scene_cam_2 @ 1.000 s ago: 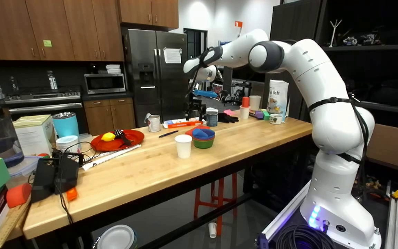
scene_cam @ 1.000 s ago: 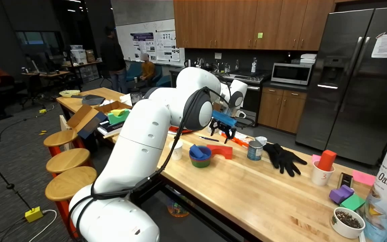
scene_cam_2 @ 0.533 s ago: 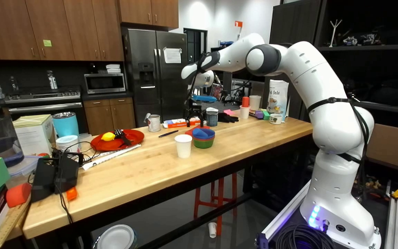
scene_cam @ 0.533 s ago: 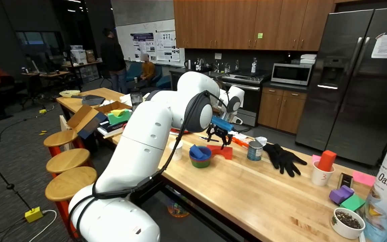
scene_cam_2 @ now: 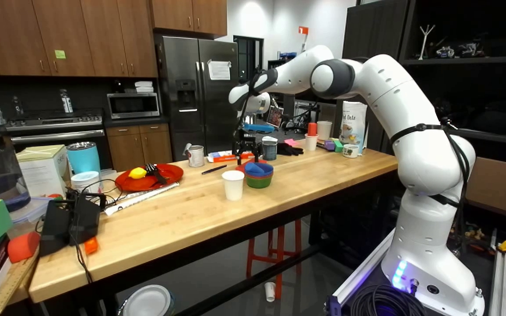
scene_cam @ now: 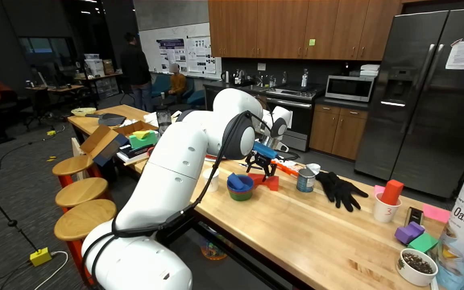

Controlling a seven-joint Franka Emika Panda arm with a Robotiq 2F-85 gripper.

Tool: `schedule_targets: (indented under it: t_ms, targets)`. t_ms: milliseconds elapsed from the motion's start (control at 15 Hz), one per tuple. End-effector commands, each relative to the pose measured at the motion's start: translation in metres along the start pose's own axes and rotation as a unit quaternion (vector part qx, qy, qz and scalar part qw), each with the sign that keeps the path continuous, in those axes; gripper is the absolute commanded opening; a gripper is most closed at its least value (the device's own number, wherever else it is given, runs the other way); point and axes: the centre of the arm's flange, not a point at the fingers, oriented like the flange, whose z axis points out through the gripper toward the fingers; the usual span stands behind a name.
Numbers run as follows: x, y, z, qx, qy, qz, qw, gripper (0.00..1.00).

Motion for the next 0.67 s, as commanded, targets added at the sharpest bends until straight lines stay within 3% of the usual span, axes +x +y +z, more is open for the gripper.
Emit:
schedule_targets:
  t_ms: [0,67,467,600]
  targets:
    - [0.0093,-0.0044,-0.0044,0.002,-0.01,0.005,0.9999,0.74]
    - [0.0099,-0.0045,-0.0037,0.002,-0.011,0.004,0.9999,0.7]
    - [0.0116,-0.0072,-0.0049,0.013,-0.012,0.002,0.9998,0.22]
    - [0.0118,-0.0072,-0.0062,0.015,-0.01,0.001,0.9998,0.12]
